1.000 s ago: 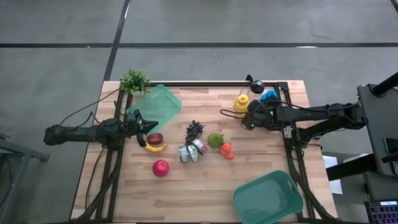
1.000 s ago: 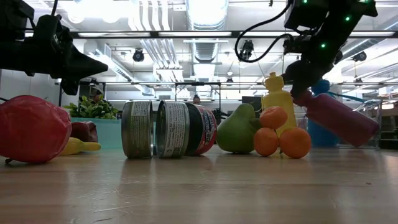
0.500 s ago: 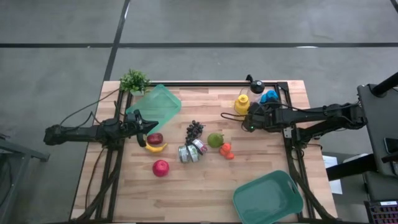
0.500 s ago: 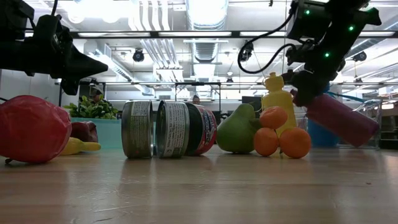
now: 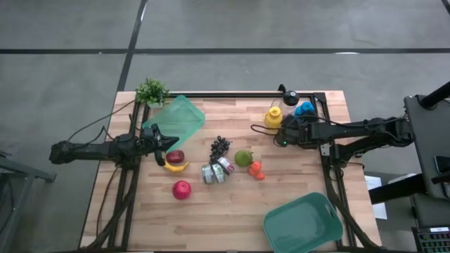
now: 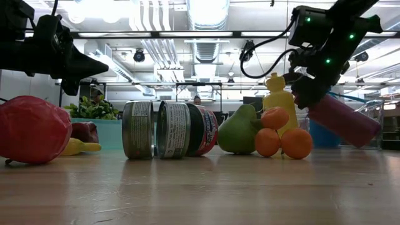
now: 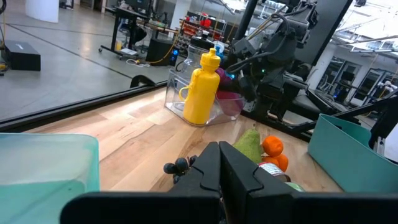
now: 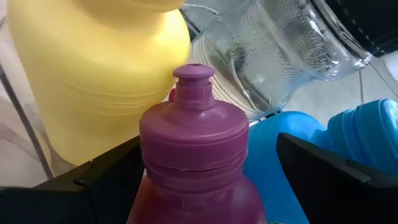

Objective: Pick & Place Food Item
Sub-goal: Put the pink water bottle into the transparent bin

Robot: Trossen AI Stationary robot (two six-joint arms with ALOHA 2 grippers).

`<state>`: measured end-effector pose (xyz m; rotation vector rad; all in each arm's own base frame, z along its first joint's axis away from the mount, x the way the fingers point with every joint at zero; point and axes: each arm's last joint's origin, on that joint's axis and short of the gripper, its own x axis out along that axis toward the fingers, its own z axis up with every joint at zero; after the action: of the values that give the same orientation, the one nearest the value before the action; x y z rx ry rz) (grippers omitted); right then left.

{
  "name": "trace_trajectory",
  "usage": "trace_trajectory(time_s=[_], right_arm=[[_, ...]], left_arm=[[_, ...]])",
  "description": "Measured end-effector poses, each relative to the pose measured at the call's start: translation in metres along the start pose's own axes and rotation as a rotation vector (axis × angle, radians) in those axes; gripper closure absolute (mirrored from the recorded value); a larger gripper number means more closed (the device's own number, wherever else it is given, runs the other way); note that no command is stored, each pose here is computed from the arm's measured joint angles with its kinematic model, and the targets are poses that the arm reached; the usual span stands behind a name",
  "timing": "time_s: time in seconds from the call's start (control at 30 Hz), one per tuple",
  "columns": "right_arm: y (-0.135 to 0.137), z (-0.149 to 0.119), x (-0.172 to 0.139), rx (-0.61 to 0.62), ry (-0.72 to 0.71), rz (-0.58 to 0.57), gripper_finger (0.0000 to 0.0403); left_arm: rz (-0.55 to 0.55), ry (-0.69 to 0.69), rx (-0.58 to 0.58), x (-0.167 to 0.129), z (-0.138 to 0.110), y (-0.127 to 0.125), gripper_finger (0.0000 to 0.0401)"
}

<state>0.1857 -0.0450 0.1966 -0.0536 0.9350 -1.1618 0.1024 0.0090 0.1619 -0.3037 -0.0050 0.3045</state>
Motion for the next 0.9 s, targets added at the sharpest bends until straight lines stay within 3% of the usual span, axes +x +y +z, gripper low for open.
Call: trace_trajectory(time_s=[0.9], right_arm=[[-0.001,-0.001,0.014,0.019,-0.009,-0.009,0.0051]], left_arm=[[0.0,0.0,0.0,0.0,0.0,0.0,0.04]])
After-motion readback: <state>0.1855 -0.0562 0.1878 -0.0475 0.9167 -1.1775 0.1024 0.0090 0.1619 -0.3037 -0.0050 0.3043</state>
